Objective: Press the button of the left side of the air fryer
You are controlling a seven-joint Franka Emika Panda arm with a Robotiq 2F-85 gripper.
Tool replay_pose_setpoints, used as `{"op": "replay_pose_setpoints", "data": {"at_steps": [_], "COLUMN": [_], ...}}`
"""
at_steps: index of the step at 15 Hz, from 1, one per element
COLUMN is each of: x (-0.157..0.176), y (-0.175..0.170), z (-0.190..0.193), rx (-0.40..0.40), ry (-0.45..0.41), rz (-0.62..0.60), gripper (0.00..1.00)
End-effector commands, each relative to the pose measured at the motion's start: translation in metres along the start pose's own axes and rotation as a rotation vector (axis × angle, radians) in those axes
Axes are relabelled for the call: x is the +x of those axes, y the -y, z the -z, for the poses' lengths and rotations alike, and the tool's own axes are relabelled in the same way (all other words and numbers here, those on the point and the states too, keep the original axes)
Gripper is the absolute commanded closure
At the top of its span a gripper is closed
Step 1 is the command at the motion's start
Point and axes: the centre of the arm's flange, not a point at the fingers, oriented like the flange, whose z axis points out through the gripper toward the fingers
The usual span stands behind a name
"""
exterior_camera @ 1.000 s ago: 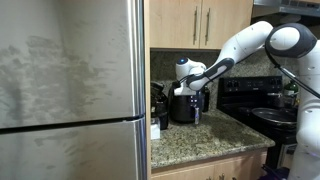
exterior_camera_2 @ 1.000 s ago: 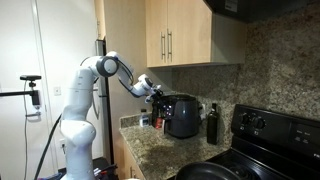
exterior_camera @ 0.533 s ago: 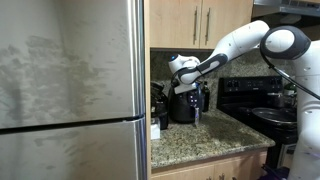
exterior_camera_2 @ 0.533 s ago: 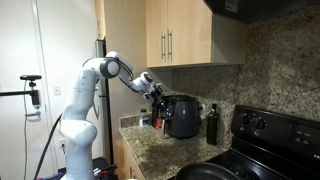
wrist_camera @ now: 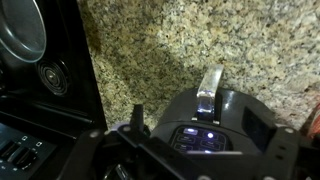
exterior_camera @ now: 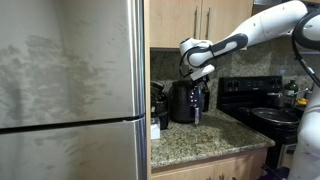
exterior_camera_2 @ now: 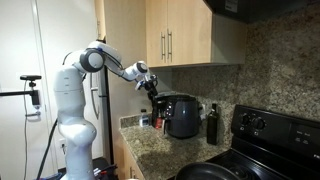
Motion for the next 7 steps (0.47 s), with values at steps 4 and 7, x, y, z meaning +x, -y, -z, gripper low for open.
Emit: {"op": "replay_pose_setpoints", "data": {"at_steps": [4,7], "x": [-0.0024,-0.0024], "y": [-0.0031,0.001], "z": [0.0039,0.0004], "rx": [0.004,0.001], "ry": [-0.005,0.0], "rz": [-0.003,-0.001], "gripper": [0.0,0.0]}}
